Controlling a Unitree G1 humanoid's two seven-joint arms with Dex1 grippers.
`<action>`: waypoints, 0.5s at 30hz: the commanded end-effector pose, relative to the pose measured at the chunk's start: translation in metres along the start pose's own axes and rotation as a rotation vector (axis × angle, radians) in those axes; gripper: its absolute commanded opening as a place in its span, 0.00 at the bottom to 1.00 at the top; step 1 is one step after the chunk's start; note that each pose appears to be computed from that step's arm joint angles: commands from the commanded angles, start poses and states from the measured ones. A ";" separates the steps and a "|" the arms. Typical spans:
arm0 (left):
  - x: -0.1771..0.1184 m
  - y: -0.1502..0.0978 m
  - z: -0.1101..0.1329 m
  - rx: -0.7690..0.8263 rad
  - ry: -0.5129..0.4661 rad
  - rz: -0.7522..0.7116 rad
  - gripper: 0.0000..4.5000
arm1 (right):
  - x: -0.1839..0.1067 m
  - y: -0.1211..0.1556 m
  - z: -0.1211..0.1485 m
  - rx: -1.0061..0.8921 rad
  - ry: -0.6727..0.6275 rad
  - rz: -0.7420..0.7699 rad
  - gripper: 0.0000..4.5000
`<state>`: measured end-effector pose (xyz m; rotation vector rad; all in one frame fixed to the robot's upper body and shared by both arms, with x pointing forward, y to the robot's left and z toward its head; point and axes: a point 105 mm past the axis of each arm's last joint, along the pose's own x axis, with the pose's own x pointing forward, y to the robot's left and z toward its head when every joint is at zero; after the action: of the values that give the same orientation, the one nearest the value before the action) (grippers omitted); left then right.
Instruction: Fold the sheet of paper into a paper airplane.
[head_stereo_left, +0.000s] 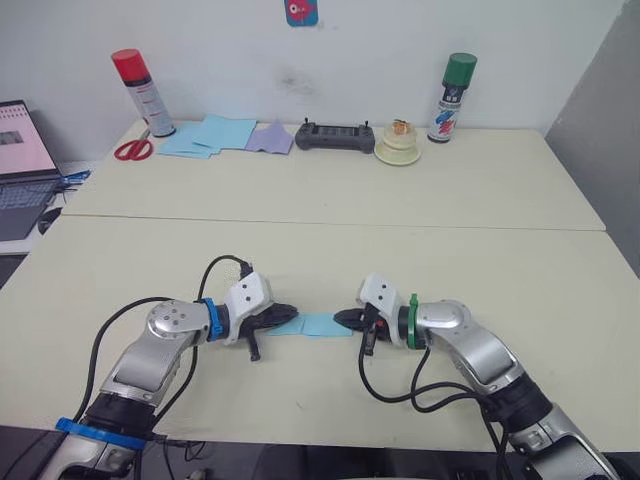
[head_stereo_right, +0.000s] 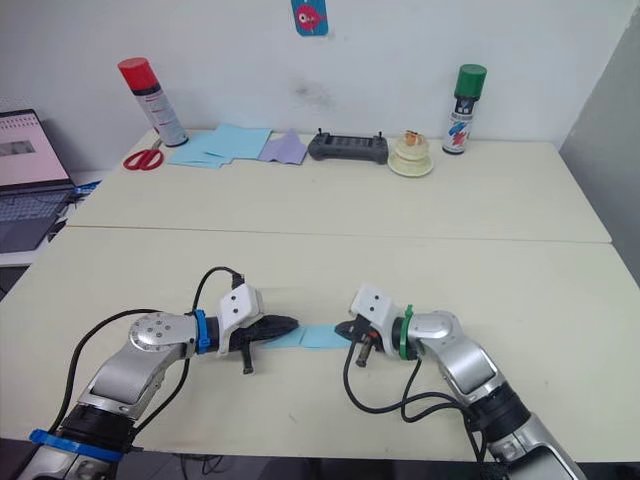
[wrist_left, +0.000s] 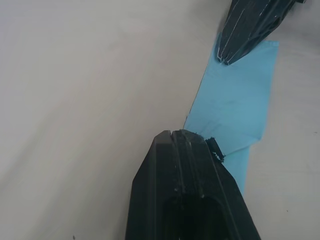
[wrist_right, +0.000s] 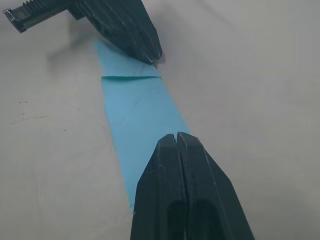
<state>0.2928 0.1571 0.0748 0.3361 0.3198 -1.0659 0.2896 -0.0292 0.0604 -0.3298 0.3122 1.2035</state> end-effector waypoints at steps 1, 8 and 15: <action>0.000 0.002 0.031 0.000 -0.085 -0.004 0.00 | -0.004 -0.006 -0.020 0.018 0.077 -0.034 0.01; 0.024 -0.019 0.003 0.025 0.051 -0.063 0.00 | -0.003 -0.003 -0.022 0.018 0.084 -0.029 0.01; 0.004 -0.011 -0.035 0.000 0.175 -0.009 0.00 | -0.006 0.003 -0.027 0.033 0.095 -0.012 0.01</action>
<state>0.2870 0.1371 0.0654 0.4099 0.3399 -1.1079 0.2862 -0.0283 0.0619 -0.3379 0.2964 1.2107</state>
